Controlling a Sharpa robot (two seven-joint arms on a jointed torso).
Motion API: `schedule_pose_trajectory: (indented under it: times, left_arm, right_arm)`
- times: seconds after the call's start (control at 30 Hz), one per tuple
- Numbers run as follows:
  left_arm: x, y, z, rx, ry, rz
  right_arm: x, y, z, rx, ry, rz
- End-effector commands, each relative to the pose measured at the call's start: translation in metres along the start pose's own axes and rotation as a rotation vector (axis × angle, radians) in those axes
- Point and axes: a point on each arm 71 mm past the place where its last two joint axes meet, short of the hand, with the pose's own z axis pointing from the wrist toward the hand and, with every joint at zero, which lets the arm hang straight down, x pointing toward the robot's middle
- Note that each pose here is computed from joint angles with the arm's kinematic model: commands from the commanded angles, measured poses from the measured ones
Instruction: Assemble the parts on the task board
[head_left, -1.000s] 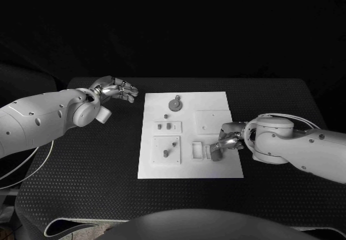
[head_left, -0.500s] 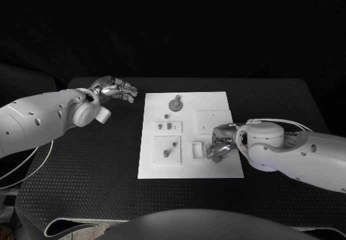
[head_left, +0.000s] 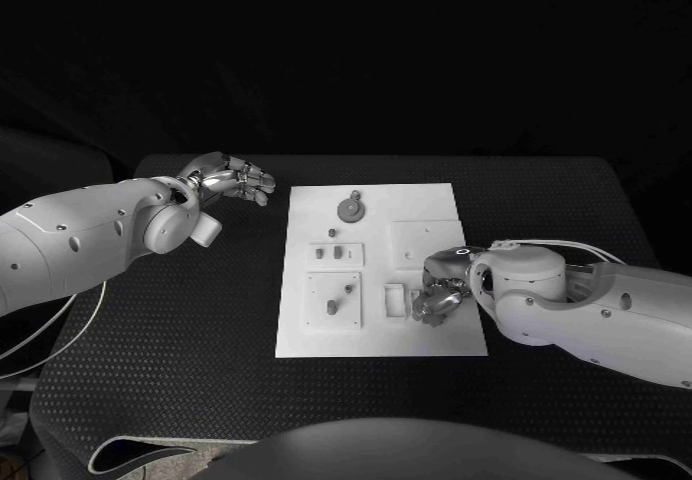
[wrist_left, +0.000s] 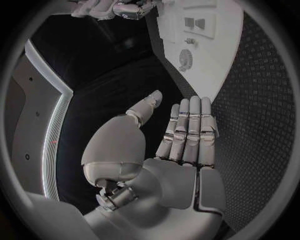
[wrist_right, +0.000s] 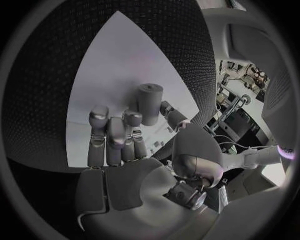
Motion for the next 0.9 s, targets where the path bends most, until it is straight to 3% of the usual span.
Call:
schedule_pose_trajectory:
  times: [0.03, 0.3, 0.63, 0.9]
  left_arm:
    - [0.0018, -0.0013, 0.0002, 0.007, 0.014, -0.01]
    - [0.0011, -0.0009, -0.0002, 0.005, 0.013, -0.01]
    - [0.0009, -0.0004, -0.0004, 0.0, 0.017, -0.011]
    - [0.001, -0.0001, -0.0004, -0.004, 0.019, -0.012]
  right_arm:
    - [0.0, 0.0, 0.0, 0.004, -0.01, -0.05]
    - [0.001, -0.008, 0.0, 0.024, 0.001, -0.028]
    - [0.006, -0.017, -0.005, 0.007, 0.101, 0.236]
    - [-0.002, -0.025, -0.005, 0.017, 0.108, 0.382]
